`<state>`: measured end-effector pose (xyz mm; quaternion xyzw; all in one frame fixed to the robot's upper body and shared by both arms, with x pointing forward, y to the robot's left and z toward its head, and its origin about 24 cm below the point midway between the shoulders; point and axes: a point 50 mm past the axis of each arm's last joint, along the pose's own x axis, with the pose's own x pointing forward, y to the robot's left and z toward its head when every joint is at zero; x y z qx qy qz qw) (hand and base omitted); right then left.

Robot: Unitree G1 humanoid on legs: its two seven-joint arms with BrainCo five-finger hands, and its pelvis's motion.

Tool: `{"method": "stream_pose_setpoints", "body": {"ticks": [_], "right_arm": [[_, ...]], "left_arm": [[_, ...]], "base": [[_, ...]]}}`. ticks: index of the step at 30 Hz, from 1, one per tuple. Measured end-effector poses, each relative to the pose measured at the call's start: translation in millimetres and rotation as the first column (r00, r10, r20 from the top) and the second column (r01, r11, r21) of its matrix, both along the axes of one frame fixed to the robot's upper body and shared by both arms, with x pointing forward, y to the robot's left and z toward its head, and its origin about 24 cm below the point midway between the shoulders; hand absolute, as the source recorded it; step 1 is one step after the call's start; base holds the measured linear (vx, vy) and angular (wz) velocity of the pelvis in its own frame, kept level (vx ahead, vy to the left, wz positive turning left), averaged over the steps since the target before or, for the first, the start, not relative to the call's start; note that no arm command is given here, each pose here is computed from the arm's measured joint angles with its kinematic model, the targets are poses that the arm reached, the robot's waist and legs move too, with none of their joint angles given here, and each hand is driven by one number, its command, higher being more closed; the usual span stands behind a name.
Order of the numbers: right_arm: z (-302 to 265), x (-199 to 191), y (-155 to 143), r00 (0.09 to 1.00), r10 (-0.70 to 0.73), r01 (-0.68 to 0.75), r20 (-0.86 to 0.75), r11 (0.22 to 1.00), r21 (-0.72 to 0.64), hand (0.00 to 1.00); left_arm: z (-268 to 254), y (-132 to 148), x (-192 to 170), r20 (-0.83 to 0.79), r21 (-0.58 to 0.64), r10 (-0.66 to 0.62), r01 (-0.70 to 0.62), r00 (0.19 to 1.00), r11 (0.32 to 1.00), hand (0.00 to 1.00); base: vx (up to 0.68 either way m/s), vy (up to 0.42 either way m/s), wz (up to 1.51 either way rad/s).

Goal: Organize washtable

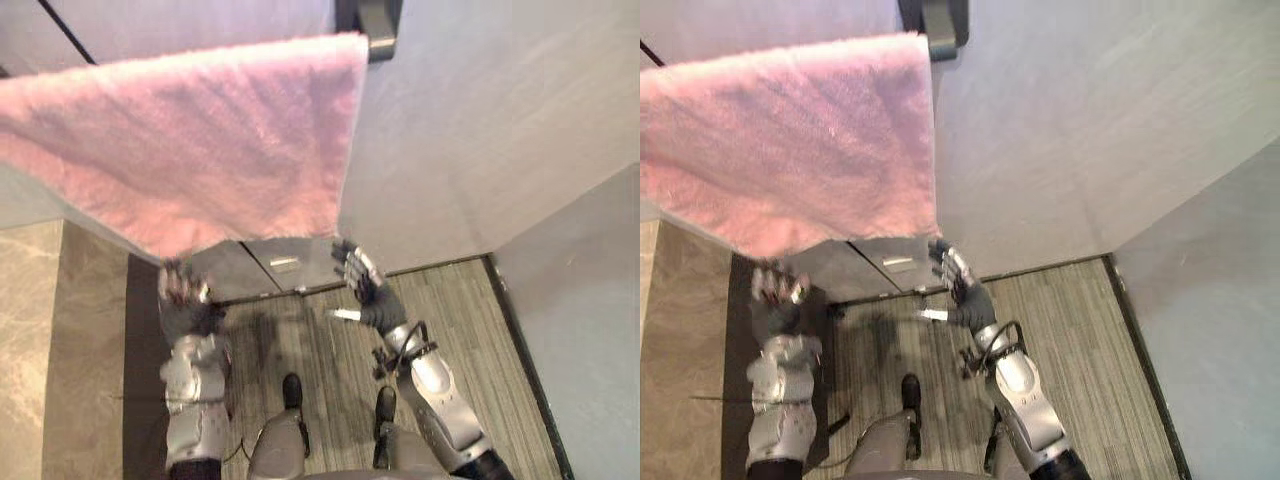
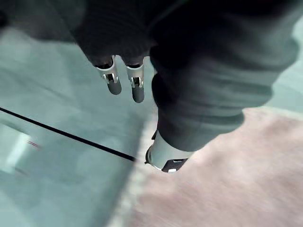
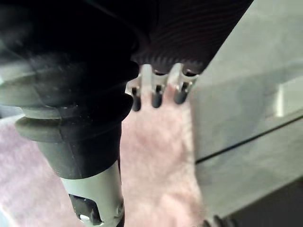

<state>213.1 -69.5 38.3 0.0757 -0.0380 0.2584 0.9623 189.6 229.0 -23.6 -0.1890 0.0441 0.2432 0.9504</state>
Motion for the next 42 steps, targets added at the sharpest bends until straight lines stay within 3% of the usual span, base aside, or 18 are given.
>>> {"method": "stream_pose_setpoints", "body": {"ticks": [2, 4, 5, 6, 10, 13, 15, 18, 22, 27, 29, 35, 38, 41, 42], "right_arm": [[-23, -5, -3, 0.998, 0.003, -0.011, -0.061, 0.992, -0.124, 0.00], [-61, -10, -24, 0.987, -0.059, 0.006, -0.147, 0.940, -0.340, 0.00], [-71, -10, -32, 0.980, -0.094, 0.020, -0.176, 0.923, -0.383, 0.00], [-94, -15, -57, 0.947, -0.228, 0.083, -0.228, 0.856, -0.510, 0.00], [-141, -48, -112, 0.818, -0.468, 0.087, -0.333, 0.674, -0.734, 0.00], [-174, -103, -145, 0.624, -0.640, 0.040, -0.449, 0.599, -0.799, 0.00], [-189, -150, -166, 0.427, -0.741, 0.008, -0.519, 0.576, -0.817, 0.00], [-199, -174, -162, 0.286, -0.758, -0.005, -0.586, 0.611, -0.792, 0.00], [-199, -173, -157, 0.252, -0.759, 0.051, -0.601, 0.630, -0.775, 0.00], [-193, -154, -160, 0.268, -0.771, 0.138, -0.578, 0.624, -0.769, 0.00], [-189, -140, -166, 0.301, -0.779, 0.153, -0.550, 0.609, -0.778, 0.00], [-195, -167, -157, 0.247, -0.764, 0.113, -0.596, 0.634, -0.765, 0.00], [-194, -171, -173, 0.241, -0.778, 0.086, -0.580, 0.612, -0.786, 0.00], [-192, -144, -169, 0.306, -0.762, 0.094, -0.570, 0.620, -0.779, 0.00], [-188, -121, -165, 0.375, -0.746, 0.114, -0.550, 0.626, -0.771, 0.00]], "left_arm": [[-31, 1, -20, -0.158, -0.005, 0.000, 0.000, 0.987, 1.000, 0.00], [-67, 1, -52, -0.348, -0.031, 0.039, -0.053, 0.937, 0.998, 0.00], [-75, 0, -59, -0.389, -0.042, 0.046, -0.068, 0.920, 0.997, 0.00], [-91, -4, -75, -0.474, -0.073, 0.068, -0.116, 0.878, 0.991, 0.00], [-116, -14, -119, -0.638, -0.105, 0.061, -0.165, 0.768, 0.981, 0.00], [-121, -11, -136, -0.682, -0.096, 0.085, -0.204, 0.727, 0.974, 0.00], [-126, -17, -144, -0.715, -0.105, 0.063, -0.196, 0.696, 0.975, 0.00], [-127, -20, -140, -0.717, -0.105, 0.034, -0.156, 0.696, 0.982, 0.00], [-125, -28, -118, -0.690, -0.105, -0.064, -0.012, 0.720, 0.994, 0.00], [-112, -56, -68, -0.603, -0.078, -0.272, 0.283, 0.750, 0.956, 0.00], [-112, -59, -70, -0.602, -0.084, -0.276, 0.284, 0.750, 0.955, 0.00], [-118, -30, -93, -0.687, -0.034, -0.223, 0.275, 0.692, 0.961, 0.00], [-128, -41, -111, -0.730, -0.095, -0.222, 0.226, 0.647, 0.969, 0.00], [-127, -37, -105, -0.729, -0.075, -0.210, 0.228, 0.652, 0.971, 0.00], [-127, -42, -101, -0.728, -0.074, -0.216, 0.239, 0.651, 0.968, 0.00]], "base": [[0.05, -0.064, 0.18], [0.02, -0.080, 0.39], [-0.04, -0.062, 0.58], [-0.07, -0.037, 0.55], [-0.06, -0.057, 0.53], [0.03, -0.009, 0.15], [-0.03, 0.125, -0.03], [-0.09, 0.181, 0.06], [-0.21, 0.214, -0.27], [-0.35, 0.180, -0.33], [-0.49, 0.088, -0.83], [-0.25, -0.159, 0.34], [-0.14, -0.058, 0.69], [-0.28, -0.121, 0.40], [-0.43, -0.191, 0.45]]}}
